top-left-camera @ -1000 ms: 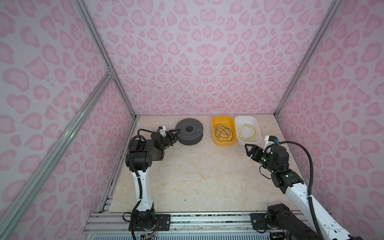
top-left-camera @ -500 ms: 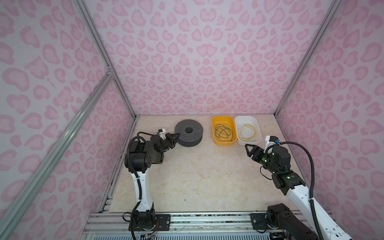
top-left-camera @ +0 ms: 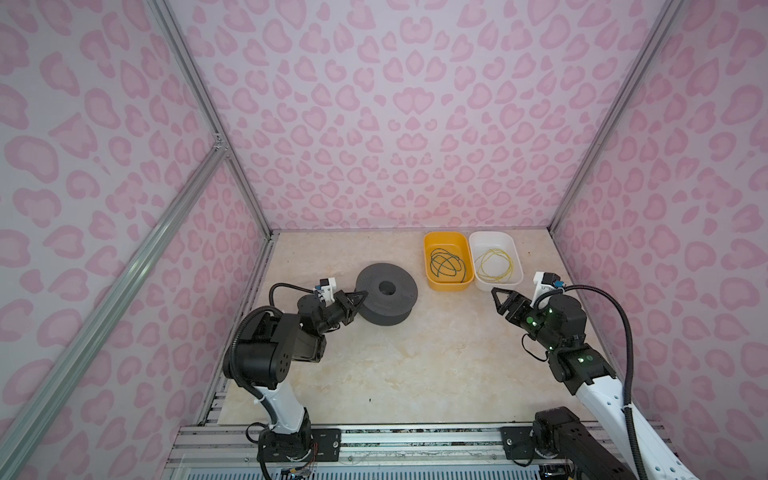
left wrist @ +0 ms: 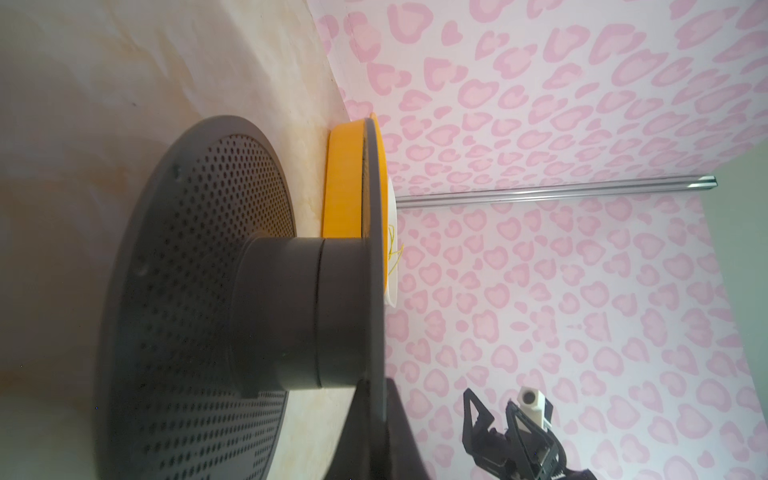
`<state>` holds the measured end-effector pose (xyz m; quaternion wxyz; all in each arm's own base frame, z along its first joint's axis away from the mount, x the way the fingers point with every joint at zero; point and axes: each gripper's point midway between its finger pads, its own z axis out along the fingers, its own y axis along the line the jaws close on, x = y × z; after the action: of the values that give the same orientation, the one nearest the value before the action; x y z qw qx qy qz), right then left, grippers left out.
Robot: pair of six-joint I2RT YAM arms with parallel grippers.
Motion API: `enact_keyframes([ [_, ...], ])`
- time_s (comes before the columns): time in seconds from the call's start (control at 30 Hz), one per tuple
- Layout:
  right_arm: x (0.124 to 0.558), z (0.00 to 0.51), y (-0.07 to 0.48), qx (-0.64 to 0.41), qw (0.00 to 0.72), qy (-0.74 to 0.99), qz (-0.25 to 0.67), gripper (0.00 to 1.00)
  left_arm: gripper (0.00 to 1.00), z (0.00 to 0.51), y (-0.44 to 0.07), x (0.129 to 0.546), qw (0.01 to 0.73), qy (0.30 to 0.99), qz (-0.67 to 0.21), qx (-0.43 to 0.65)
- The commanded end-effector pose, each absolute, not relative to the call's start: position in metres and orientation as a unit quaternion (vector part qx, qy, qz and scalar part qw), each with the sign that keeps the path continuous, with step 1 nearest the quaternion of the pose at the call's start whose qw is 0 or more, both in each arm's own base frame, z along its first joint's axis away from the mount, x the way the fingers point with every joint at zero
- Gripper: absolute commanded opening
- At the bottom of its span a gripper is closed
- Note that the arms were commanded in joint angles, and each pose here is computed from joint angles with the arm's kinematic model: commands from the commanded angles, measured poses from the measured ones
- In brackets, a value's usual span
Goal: Wrap the cables
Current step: 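Grasp the grey spool rim with the left gripper and drag it nearer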
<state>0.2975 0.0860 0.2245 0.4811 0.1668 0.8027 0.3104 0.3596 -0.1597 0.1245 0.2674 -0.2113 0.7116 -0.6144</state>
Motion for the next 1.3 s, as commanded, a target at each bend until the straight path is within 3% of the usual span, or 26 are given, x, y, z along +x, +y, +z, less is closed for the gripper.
enact_keyframes([
  [0.0,0.296,0.224,0.089,0.165,0.475,0.803,0.319,0.76,0.04,0.148,-0.170,0.334,0.286,0.705,-0.630,-0.155],
  [0.3,0.300,0.226,0.098,0.170,0.462,0.798,0.348,0.74,0.04,0.153,-0.229,0.273,0.241,0.723,-0.644,-0.072],
  [0.73,0.292,0.222,0.098,0.176,0.452,0.805,0.340,0.73,0.06,0.116,-0.255,0.271,0.197,0.749,-0.627,-0.084],
  [0.87,0.288,0.222,0.094,0.176,0.456,0.809,0.327,0.74,0.16,0.110,-0.252,0.273,0.201,0.757,-0.615,-0.094],
  [0.97,0.287,0.224,0.092,0.176,0.460,0.809,0.322,0.74,0.29,0.106,-0.251,0.274,0.200,0.761,-0.609,-0.097],
  [1.0,0.288,0.222,0.092,0.176,0.459,0.810,0.321,0.75,0.33,0.105,-0.251,0.275,0.200,0.763,-0.607,-0.099],
  [1.07,0.288,0.221,0.092,0.176,0.456,0.811,0.320,0.76,0.53,0.102,-0.250,0.275,0.199,0.766,-0.602,-0.104],
  [1.27,0.287,0.217,0.090,0.177,0.453,0.817,0.310,0.79,0.82,0.102,-0.245,0.272,0.207,0.775,-0.588,-0.102],
])
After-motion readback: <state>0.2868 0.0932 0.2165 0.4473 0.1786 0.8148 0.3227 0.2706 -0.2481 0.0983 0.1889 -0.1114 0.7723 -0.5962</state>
